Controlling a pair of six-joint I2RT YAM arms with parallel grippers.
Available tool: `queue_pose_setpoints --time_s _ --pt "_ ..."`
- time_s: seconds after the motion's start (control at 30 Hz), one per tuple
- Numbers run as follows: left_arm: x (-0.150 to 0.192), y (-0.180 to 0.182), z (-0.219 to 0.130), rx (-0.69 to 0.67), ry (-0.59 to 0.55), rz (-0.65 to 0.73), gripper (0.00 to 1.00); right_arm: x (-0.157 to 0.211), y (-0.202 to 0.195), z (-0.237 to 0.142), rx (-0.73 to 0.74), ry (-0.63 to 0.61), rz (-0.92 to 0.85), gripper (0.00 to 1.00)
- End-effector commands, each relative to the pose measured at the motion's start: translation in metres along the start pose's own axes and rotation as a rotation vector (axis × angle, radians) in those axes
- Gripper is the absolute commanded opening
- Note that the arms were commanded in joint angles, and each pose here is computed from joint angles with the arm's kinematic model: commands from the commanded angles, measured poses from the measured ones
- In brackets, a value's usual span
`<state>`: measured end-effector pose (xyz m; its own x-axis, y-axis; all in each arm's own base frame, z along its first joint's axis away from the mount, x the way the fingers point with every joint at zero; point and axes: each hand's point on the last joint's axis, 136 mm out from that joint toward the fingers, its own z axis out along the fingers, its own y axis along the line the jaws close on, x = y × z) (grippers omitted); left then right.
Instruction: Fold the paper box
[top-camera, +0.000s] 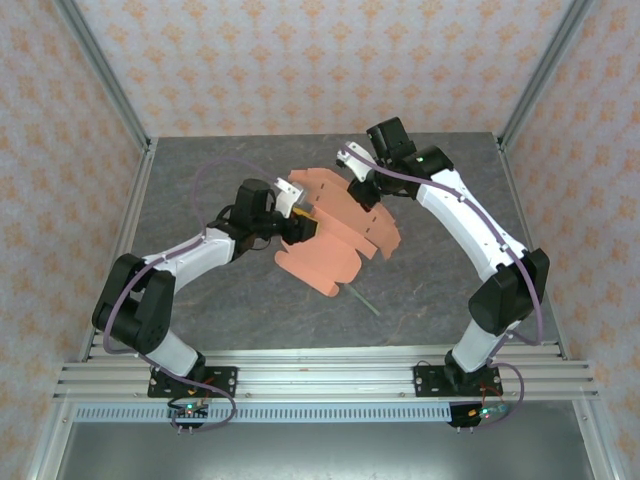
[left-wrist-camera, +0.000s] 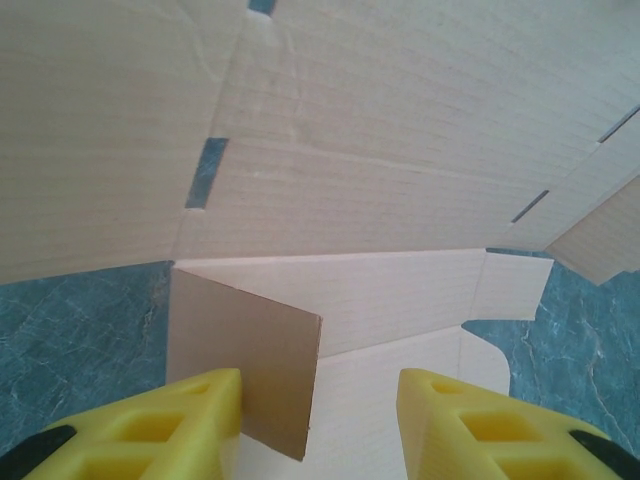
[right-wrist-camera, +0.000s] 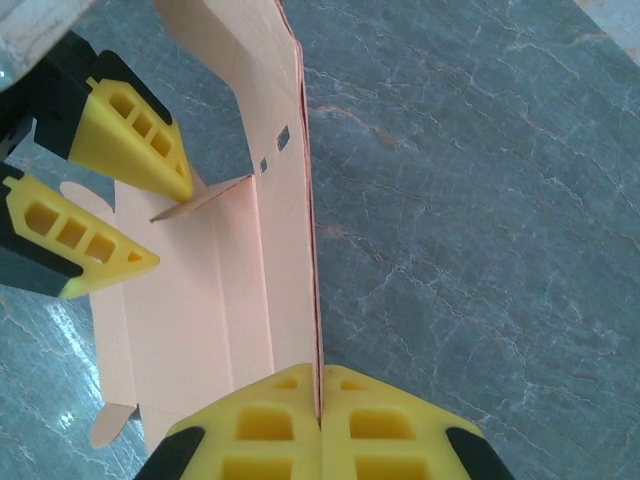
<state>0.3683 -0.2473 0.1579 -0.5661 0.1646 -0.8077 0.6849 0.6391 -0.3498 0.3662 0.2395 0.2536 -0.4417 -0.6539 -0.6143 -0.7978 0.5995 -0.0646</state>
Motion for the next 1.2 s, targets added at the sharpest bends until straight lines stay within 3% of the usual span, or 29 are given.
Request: queue_pose_setpoints --time_s 0.0,0.8,1.17 --pt "-0.018 -0.014 0.004 0.032 -0.034 0.040 0.45 -0.009 0.003 0.003 -0.023 -0.038 0.020 0.00" --pt "-0.004 0.000 0.037 -0.022 -0.007 -0.007 0.48 -0.011 0.012 0.008 -0.079 -0.069 0.050 0.00" --pt "-0.005 -0.008 0.003 -0.064 -0.032 0.021 0.51 0.003 -0.001 0.009 -0.017 -0.014 0.045 0.00"
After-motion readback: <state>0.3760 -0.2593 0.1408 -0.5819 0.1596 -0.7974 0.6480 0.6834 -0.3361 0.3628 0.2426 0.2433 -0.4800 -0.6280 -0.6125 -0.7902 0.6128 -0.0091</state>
